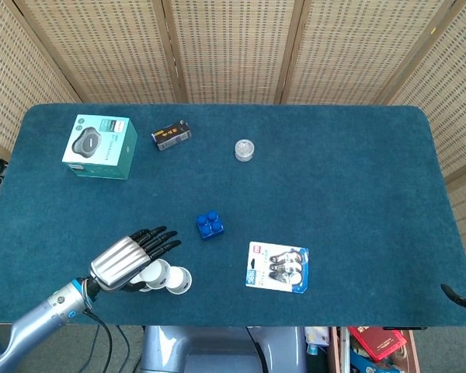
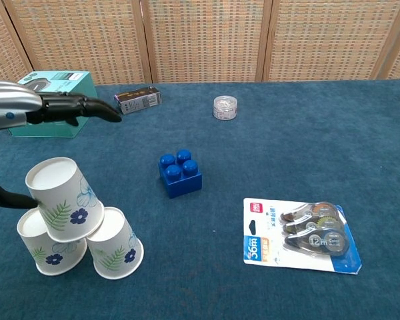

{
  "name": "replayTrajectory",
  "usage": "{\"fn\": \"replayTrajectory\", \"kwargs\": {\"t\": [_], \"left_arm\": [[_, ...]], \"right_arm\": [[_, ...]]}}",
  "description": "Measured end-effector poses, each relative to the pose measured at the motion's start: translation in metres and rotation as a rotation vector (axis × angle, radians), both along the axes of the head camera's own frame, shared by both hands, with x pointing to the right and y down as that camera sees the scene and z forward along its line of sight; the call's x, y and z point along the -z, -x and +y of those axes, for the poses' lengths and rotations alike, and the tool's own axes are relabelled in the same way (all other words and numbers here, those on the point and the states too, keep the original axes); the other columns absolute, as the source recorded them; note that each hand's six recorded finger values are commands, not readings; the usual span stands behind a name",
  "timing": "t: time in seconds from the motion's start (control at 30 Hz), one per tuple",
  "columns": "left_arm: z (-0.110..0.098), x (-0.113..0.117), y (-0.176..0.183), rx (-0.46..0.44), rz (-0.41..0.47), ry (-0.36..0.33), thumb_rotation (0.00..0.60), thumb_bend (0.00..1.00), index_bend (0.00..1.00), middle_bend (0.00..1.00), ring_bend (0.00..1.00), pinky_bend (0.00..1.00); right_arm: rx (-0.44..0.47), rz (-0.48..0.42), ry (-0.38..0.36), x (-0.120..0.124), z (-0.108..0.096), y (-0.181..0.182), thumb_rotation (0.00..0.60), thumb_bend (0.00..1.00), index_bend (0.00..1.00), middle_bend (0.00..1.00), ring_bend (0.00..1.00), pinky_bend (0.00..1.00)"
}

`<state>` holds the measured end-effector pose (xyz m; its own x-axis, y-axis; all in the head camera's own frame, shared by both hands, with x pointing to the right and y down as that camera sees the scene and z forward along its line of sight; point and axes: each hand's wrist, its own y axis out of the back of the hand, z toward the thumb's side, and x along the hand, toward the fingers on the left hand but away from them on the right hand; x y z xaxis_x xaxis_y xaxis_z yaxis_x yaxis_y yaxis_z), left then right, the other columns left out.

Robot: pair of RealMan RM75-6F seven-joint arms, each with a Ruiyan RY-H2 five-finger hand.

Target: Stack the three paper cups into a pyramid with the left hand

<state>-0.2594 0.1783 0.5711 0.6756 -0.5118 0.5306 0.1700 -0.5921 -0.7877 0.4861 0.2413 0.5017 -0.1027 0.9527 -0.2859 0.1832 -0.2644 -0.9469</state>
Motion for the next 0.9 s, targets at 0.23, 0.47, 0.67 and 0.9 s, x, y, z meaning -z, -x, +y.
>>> {"fn": "replayTrajectory", "kwargs": {"t": [0.23, 0.47, 0.67, 0.9], "left_arm": [[-0.016, 0.028, 0.015, 0.076, 0.051, -0.074, 0.600, 0.22, 0.00, 0.00, 0.00, 0.06], [-0.028, 0.059, 0.080, 0.322, 0.022, -0.153, 0.600, 0.22, 0.00, 0.00, 0.00, 0.00], [-0.016, 0.071, 0.166, 0.642, -0.069, -0.230, 0.600, 0.22, 0.00, 0.00, 0.00, 0.00], [0.029, 0.067, 0.244, 0.937, -0.150, -0.262, 0.600, 0.22, 0.00, 0.00, 0.00, 0.00]], "right_arm": [[0.006, -0.004, -0.003, 0.001, 0.001, 0.002, 0.600, 0.00, 0.00, 0.00, 0.00, 0.00], [0.018, -0.013, -0.011, 0.005, 0.003, 0.006, 0.600, 0.00, 0.00, 0.00, 0.00, 0.00], [0.029, -0.016, -0.021, 0.009, 0.005, 0.008, 0.600, 0.00, 0.00, 0.00, 0.00, 0.00], [0.044, -0.007, -0.022, 0.009, 0.008, 0.013, 0.600, 0.00, 0.00, 0.00, 0.00, 0.00]]}}
